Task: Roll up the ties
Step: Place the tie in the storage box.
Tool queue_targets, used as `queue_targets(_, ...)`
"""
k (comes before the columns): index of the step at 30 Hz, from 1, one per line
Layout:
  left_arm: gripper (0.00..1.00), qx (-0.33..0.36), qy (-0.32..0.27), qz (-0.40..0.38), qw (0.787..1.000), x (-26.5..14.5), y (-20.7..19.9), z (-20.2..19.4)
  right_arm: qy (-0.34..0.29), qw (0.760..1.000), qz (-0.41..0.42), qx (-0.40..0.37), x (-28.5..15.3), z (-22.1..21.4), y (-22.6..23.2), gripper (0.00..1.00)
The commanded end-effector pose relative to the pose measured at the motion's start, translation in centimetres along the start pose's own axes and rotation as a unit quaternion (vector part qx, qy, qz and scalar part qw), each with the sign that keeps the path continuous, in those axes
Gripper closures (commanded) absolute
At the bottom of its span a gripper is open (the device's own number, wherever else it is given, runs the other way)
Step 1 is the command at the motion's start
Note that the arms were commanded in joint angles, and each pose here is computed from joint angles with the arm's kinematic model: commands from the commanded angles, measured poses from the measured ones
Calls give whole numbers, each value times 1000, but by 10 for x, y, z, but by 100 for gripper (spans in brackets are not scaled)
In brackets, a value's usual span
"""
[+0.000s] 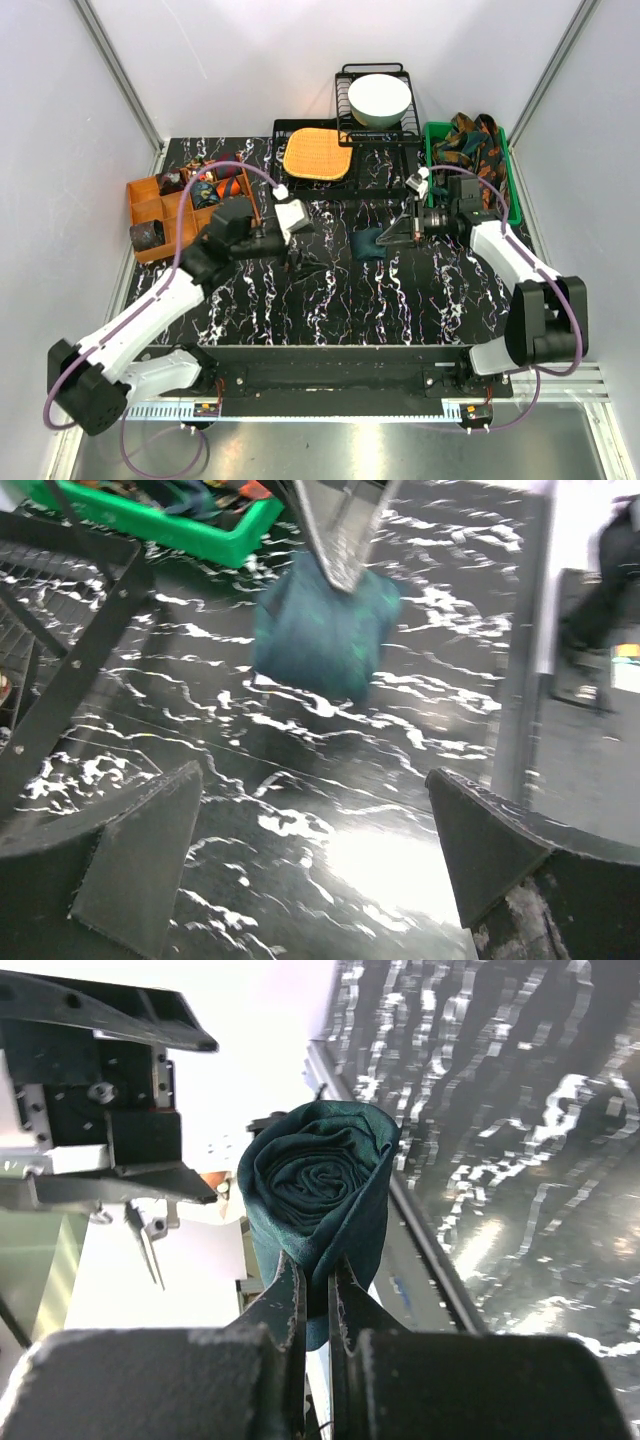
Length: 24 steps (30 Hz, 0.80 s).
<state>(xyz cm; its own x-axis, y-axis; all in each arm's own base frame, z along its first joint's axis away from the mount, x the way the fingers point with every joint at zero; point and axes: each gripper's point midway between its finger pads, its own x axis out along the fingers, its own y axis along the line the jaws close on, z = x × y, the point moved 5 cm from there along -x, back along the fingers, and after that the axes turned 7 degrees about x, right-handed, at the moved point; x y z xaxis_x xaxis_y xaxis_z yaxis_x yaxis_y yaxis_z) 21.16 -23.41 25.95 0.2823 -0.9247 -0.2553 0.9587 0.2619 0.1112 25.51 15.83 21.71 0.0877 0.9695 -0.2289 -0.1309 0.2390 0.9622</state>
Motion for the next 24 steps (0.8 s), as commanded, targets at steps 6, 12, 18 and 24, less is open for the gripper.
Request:
queue_targets(6,1,-293,-86,-62,950,-40,-26,55,-4,995,45,-88,-15,-13,70,100)
queue_targets(12,1,-324,-128,-103,932,-31,-18,57,-9,994,57,-96,-2,-19,69,100)
queue_targets(18,1,105,-86,-2,991,-30,-9,40,-8,994,57,-92,0,-23,61,100)
queue_targets(24,1,229,-47,27,972,-2,-13,31,-13,994,64,-85,10,-34,52,100)
